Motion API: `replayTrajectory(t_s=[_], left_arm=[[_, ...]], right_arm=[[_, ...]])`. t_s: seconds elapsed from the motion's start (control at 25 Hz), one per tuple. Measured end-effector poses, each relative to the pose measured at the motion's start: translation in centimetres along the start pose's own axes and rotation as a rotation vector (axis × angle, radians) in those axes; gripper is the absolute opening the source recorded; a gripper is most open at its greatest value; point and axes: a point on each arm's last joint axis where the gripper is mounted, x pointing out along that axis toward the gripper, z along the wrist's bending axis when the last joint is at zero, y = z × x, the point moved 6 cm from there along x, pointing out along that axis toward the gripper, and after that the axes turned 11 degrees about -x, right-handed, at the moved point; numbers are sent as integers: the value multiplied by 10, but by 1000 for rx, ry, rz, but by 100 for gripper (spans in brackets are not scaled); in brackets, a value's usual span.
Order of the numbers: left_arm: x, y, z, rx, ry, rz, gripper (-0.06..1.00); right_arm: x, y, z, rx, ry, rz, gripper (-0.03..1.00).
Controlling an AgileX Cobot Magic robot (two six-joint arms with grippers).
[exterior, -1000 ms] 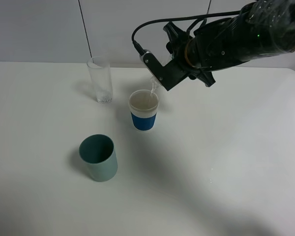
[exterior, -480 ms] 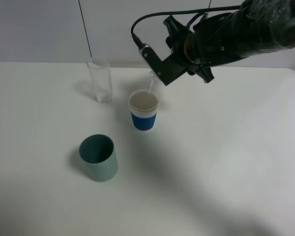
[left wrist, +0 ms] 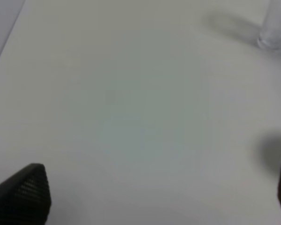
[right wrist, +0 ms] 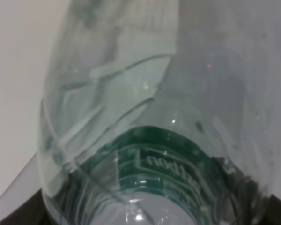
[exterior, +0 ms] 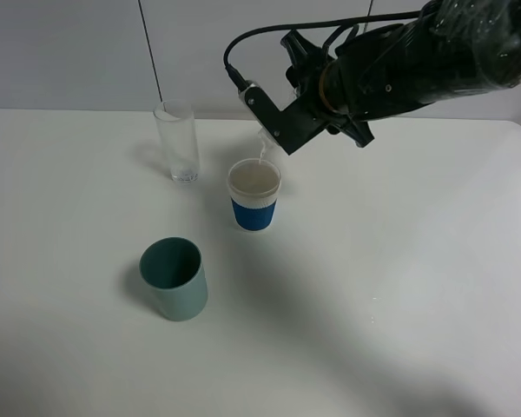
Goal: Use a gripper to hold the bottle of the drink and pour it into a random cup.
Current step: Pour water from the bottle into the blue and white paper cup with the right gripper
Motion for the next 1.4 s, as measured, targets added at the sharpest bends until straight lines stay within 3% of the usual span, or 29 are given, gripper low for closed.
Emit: replayTrajectory(t_s=[1.4], left_arm=[[0,0,0,0,0,0,98]], right_arm=[[-2,1,-2,-109,3,29,55]])
